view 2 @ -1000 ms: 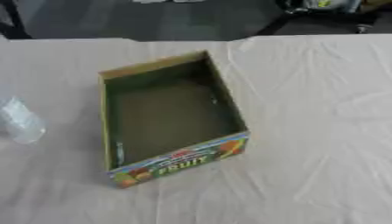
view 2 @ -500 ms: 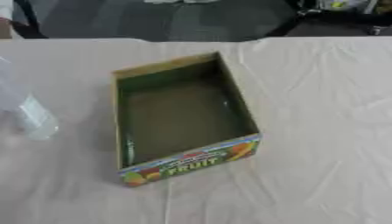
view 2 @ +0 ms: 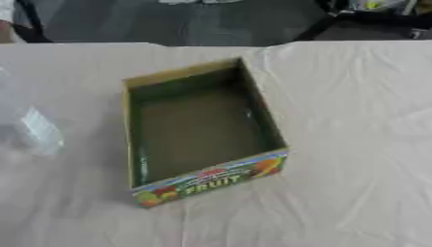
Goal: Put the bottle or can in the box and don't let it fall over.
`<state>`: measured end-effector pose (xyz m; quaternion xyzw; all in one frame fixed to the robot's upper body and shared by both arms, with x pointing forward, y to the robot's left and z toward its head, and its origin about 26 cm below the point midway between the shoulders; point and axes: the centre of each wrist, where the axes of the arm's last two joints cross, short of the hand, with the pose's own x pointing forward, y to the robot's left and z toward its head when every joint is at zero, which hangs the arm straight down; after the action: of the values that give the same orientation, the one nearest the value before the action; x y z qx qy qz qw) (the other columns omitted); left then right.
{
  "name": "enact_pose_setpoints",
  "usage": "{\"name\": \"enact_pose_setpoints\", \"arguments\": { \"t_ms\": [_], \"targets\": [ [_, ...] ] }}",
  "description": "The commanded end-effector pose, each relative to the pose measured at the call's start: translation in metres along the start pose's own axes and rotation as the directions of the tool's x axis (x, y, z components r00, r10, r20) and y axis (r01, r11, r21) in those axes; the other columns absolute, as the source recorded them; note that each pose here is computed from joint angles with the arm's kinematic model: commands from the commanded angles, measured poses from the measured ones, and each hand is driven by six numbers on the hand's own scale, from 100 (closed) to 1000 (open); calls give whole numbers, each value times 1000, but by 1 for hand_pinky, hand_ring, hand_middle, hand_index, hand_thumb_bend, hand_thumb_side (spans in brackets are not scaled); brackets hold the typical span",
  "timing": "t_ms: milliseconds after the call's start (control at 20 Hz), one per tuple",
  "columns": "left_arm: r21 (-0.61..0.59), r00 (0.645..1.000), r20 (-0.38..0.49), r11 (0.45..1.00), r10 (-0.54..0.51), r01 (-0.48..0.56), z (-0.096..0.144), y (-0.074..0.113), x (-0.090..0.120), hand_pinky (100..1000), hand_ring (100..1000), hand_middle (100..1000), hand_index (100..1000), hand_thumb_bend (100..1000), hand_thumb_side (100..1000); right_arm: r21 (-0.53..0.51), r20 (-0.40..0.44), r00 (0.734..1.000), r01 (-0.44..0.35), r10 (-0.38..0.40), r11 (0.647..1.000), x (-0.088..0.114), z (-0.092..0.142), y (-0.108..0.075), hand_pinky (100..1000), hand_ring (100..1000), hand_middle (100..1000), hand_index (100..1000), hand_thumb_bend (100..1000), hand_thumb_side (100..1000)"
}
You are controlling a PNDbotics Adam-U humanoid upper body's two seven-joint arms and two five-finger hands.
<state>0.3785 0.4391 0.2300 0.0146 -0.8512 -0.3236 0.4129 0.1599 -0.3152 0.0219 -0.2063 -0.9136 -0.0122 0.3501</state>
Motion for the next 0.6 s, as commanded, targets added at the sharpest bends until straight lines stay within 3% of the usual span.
{"name": "enact_pose_setpoints", "arguments": {
  "t_ms": [50,600],
  "targets": [
    [-9,999,25,999,-39,39,-5,9,12,1000,1000,1000,809,545,379,10,8,1000,-7,7,1000,2,-2,-1,1000,1000,1000,1000,100,470],
    [26,999,5,999,-33,33,-5,12,12,1000,1000,1000,810,543,368,13,3,1000,-9,9,1000,3,-1,-1,1000,1000,1000,1000,100,470]
  ]
}}
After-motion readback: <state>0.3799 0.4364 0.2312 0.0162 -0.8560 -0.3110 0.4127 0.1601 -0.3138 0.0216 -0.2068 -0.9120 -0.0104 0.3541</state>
